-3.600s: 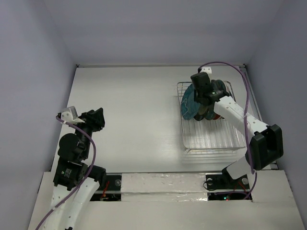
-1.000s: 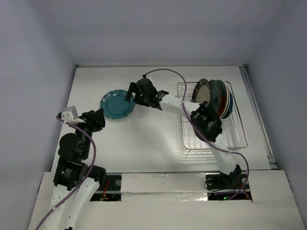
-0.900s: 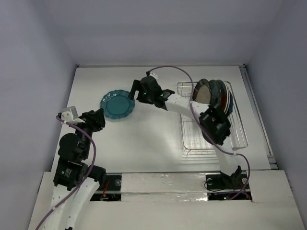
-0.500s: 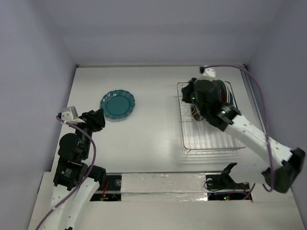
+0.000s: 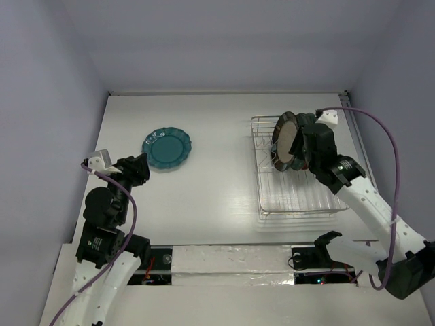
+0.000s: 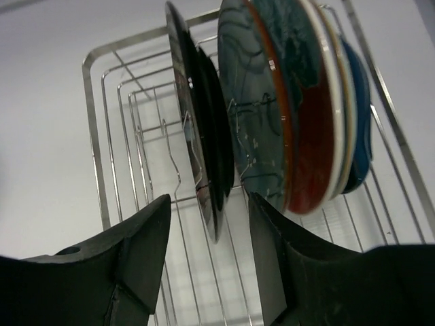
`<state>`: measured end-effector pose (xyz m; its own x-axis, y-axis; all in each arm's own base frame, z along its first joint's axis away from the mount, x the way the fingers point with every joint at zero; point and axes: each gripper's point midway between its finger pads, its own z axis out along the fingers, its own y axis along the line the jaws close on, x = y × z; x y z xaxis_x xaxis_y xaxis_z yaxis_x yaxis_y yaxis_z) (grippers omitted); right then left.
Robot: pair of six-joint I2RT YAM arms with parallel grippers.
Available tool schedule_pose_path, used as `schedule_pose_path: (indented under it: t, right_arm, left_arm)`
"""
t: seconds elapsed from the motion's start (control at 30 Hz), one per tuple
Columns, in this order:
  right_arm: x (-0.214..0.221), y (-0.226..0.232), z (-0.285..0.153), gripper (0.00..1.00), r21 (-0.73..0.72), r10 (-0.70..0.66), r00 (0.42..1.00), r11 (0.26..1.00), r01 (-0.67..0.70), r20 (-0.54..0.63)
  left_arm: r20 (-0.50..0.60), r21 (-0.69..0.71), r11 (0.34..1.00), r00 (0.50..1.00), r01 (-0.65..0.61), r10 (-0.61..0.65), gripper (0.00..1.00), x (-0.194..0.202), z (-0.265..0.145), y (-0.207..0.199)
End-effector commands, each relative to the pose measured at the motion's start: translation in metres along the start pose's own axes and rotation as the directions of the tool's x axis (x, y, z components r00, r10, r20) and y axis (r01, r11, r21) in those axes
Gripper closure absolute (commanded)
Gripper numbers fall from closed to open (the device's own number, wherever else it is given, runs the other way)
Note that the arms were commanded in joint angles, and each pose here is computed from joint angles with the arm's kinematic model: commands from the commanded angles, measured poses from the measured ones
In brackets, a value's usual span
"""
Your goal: Unload the plates from the dish rack
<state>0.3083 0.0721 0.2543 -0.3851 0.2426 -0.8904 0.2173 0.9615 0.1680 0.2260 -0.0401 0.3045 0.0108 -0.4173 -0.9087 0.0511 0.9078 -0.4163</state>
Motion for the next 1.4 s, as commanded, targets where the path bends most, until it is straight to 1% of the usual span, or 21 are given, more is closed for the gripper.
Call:
schedule_pose_path:
  t: [0.0,0.13,0.2,0.27,0.3,0.33,0.4,0.43,0.5,0.53,0.6,0.8,0.87,0.93,0.97,1.03,1.13,1.23,1.3,1.33,1.37]
  right_arm:
    - [0.0,0.014,0.016,0.45,-0.034,-0.05,0.998,0.998,0.049,-0.034]
    - [-0.001,0.005,0.04,0.47,0.036,-0.053,0.997,0.998,0.055,-0.051]
    - [0.005,0.003,0.053,0.48,0.059,-0.068,0.995,0.996,0.073,-0.079]
    - [0.001,0.002,0.061,0.54,0.093,-0.081,0.994,0.992,0.087,-0.073]
    - [0.007,0.002,0.068,0.58,0.113,-0.097,0.991,0.988,0.108,-0.097]
    - [0.006,0.001,0.07,0.7,0.124,-0.101,0.99,0.986,0.114,-0.102]
    - [-0.006,0.0,0.069,0.78,0.143,-0.106,0.991,0.983,0.117,-0.079]
    - [-0.01,-0.001,0.067,0.85,0.149,-0.109,0.991,0.982,0.119,-0.073]
    - [-0.024,-0.001,0.061,0.9,0.152,-0.111,0.993,0.982,0.117,-0.043]
    - [-0.03,-0.001,0.057,0.95,0.15,-0.112,0.993,0.982,0.115,-0.029]
    - [-0.042,0.001,0.051,0.99,0.139,-0.119,0.993,0.983,0.119,-0.008]
    - [-0.074,0.006,0.037,1.0,0.133,-0.131,0.99,0.983,0.123,0.053]
    - [-0.097,0.01,0.025,1.0,0.136,-0.123,0.988,0.985,0.109,0.096]
    - [-0.109,0.018,0.013,1.0,0.12,-0.126,0.984,0.986,0.111,0.123]
    - [-0.126,0.018,0.003,1.0,0.121,-0.109,0.981,0.989,0.09,0.16]
    - [-0.138,0.025,-0.013,1.0,0.094,-0.098,0.977,0.992,0.081,0.191]
    - [-0.159,0.033,-0.036,1.0,0.028,-0.024,0.966,0.999,0.017,0.258]
    - [-0.153,0.075,-0.04,1.0,-0.115,0.064,0.957,0.993,-0.033,0.282]
    - [-0.136,0.113,-0.035,1.0,-0.242,0.12,0.966,0.968,-0.063,0.228]
    - [-0.139,0.137,-0.035,1.0,-0.329,0.178,0.958,0.939,-0.097,0.225]
    - [-0.128,0.168,-0.029,1.0,-0.439,0.224,0.962,0.888,-0.136,0.154]
  left_arm:
    - [0.011,0.016,1.0,1.0,0.005,-0.006,0.56,0.0,0.003,-0.003]
    - [0.014,0.017,1.0,1.0,0.006,-0.006,0.56,-0.001,0.003,-0.004]
    - [0.015,0.018,1.0,1.0,0.007,-0.007,0.56,-0.001,0.003,-0.004]
    - [0.017,0.019,1.0,1.0,0.005,-0.006,0.56,-0.002,0.003,-0.004]
    - [0.018,0.019,1.0,1.0,0.007,-0.008,0.56,-0.002,0.002,-0.004]
    - [0.019,0.02,1.0,1.0,0.008,-0.008,0.56,-0.002,0.001,-0.004]
    - [0.023,0.022,1.0,1.0,0.009,-0.009,0.56,-0.003,0.001,-0.004]
    - [0.023,0.022,1.0,1.0,0.009,-0.009,0.56,-0.003,0.001,-0.004]
    - [0.023,0.022,1.0,1.0,0.009,-0.009,0.56,-0.003,0.001,-0.004]
    - [0.022,0.021,1.0,1.0,0.008,-0.009,0.56,-0.003,0.001,-0.004]
    - [0.023,0.022,1.0,1.0,0.007,-0.008,0.56,-0.003,0.001,-0.004]
    - [0.027,0.024,1.0,1.0,0.011,-0.012,0.56,-0.004,0.0,-0.005]
    - [0.025,0.022,1.0,1.0,0.011,-0.011,0.56,-0.004,0.001,-0.004]
    - [0.023,0.022,1.0,1.0,0.009,-0.009,0.56,-0.003,0.001,-0.004]
    - [0.023,0.022,1.0,1.0,0.01,-0.011,0.56,-0.003,0.001,-0.004]
    - [0.022,0.021,1.0,1.0,0.01,-0.01,0.56,-0.003,0.001,-0.004]
    - [0.025,0.022,1.0,1.0,0.009,-0.01,0.56,-0.003,0.001,-0.004]
    - [0.029,0.024,1.0,1.0,0.009,-0.009,0.56,-0.004,0.001,-0.005]
    - [0.027,0.023,1.0,1.0,0.008,-0.009,0.56,-0.003,0.001,-0.004]
    - [0.029,0.024,1.0,1.0,0.009,-0.009,0.56,-0.004,0.001,-0.004]
    - [0.026,0.023,1.0,1.0,0.008,-0.009,0.56,-0.003,0.001,-0.004]
